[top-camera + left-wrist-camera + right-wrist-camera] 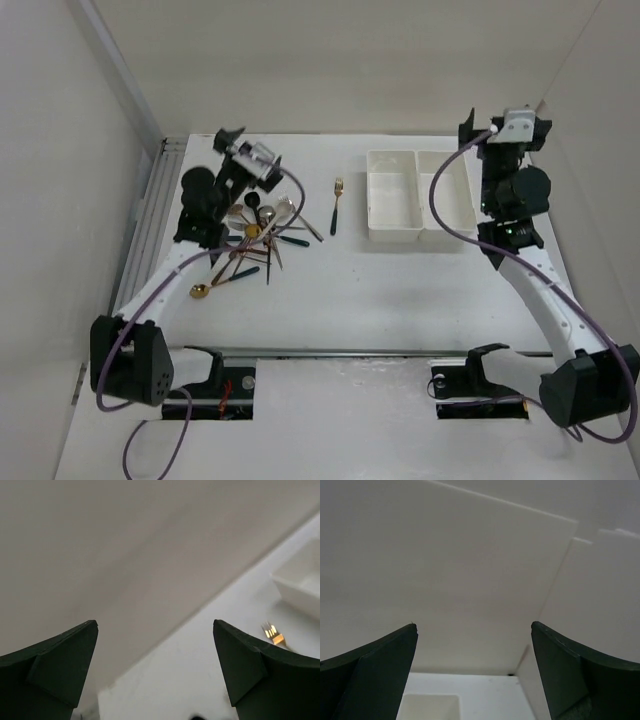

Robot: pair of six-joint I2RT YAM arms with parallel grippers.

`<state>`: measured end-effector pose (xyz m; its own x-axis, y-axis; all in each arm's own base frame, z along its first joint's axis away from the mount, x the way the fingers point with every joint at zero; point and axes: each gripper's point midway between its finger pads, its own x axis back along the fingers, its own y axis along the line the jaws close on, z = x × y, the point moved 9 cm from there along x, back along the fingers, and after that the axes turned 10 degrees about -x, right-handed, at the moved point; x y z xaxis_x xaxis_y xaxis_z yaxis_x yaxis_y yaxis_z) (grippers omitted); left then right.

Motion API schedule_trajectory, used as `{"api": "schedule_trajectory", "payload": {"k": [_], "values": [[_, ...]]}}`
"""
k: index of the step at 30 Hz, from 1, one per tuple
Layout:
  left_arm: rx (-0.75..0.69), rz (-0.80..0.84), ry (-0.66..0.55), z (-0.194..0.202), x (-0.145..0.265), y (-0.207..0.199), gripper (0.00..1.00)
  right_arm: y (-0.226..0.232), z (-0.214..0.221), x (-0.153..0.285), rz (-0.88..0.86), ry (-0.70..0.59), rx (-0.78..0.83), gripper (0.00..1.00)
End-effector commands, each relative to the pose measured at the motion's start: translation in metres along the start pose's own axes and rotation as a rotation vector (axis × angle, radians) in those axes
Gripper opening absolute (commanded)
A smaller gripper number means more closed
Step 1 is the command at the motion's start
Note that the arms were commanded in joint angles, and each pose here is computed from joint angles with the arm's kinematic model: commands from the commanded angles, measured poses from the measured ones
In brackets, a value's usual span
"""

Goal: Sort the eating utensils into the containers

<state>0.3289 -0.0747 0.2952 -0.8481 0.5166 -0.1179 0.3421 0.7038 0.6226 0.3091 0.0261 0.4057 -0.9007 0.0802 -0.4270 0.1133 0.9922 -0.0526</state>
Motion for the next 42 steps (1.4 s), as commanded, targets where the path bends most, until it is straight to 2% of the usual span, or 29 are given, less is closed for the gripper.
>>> {"api": "schedule_trajectory", "payload": {"k": [1, 2, 3, 4, 5, 7, 9, 10, 11, 13, 14, 15, 16, 19, 22, 29, 35, 42], "values": [[-0.086, -0.064, 0.086, -0.032, -0.047, 0.026, 0.99, -0.022, 0.001, -0.009, 0.234, 0.141, 0.276, 1.0], [0.009, -0.09, 0.088, -0.044, -0.06, 0.022, 0.99, -0.024, -0.013, -0.017, 0.283, 0.112, 0.231, 1.0], [0.035, -0.105, 0.1, -0.051, -0.07, 0.026, 0.99, -0.023, -0.008, -0.024, 0.324, 0.125, 0.194, 1.0], [0.056, -0.051, 0.121, -0.057, -0.087, 0.031, 0.99, -0.021, -0.009, -0.029, 0.375, 0.109, 0.075, 1.0], [0.076, 0.007, 0.117, -0.062, -0.094, 0.025, 0.99, -0.022, -0.011, -0.032, 0.431, 0.102, 0.03, 1.0], [0.143, 0.096, 0.134, -0.061, -0.105, 0.013, 0.99, -0.016, 0.003, -0.035, 0.4, 0.148, 0.04, 1.0], [0.204, 0.233, 0.197, -0.052, -0.121, -0.023, 0.99, -0.001, 0.008, -0.041, 0.25, 0.179, 0.057, 1.0], [0.248, 0.265, 0.249, -0.046, -0.127, -0.037, 0.93, 0.007, 0.022, -0.039, 0.168, 0.268, 0.061, 1.0], [0.284, 0.34, 0.371, -0.027, -0.14, -0.059, 0.91, 0.014, 0.029, -0.041, 0.121, 0.304, 0.029, 1.0], [0.342, 0.431, 0.5, -0.013, -0.155, -0.085, 0.85, 0.024, 0.037, -0.041, 0.074, 0.387, -0.055, 1.0], [0.382, 0.474, 0.556, -0.008, -0.162, -0.097, 0.75, 0.031, 0.047, -0.041, 0.05, 0.432, -0.103, 0.97], [0.467, 0.542, 0.642, 0.004, -0.173, -0.114, 0.68, 0.035, 0.051, -0.038, 0.017, 0.46, -0.125, 0.91], [0.503, 0.566, 0.665, 0.008, -0.178, -0.12, 0.63, 0.041, 0.057, -0.036, 0.012, 0.486, -0.145, 0.9], [0.624, 0.535, 0.697, 0.024, -0.187, -0.131, 0.6, 0.052, 0.064, -0.032, 0.025, 0.515, -0.203, 0.88], [0.678, 0.507, 0.693, 0.039, -0.186, -0.146, 0.59, 0.057, 0.067, -0.029, 0.025, 0.526, -0.237, 0.88], [0.795, 0.484, 0.834, 0.069, -0.171, -0.177, 0.52, 0.062, 0.076, -0.013, 0.009, 0.563, -0.246, 0.87], [0.8, 0.533, 0.867, 0.071, -0.163, -0.2, 0.51, 0.057, 0.079, -0.006, 0.04, 0.569, -0.233, 0.87], [0.755, 0.472, 1.008, 0.094, -0.152, -0.215, 0.44, 0.055, 0.077, 0.004, 0.046, 0.595, -0.23, 0.87]]}}
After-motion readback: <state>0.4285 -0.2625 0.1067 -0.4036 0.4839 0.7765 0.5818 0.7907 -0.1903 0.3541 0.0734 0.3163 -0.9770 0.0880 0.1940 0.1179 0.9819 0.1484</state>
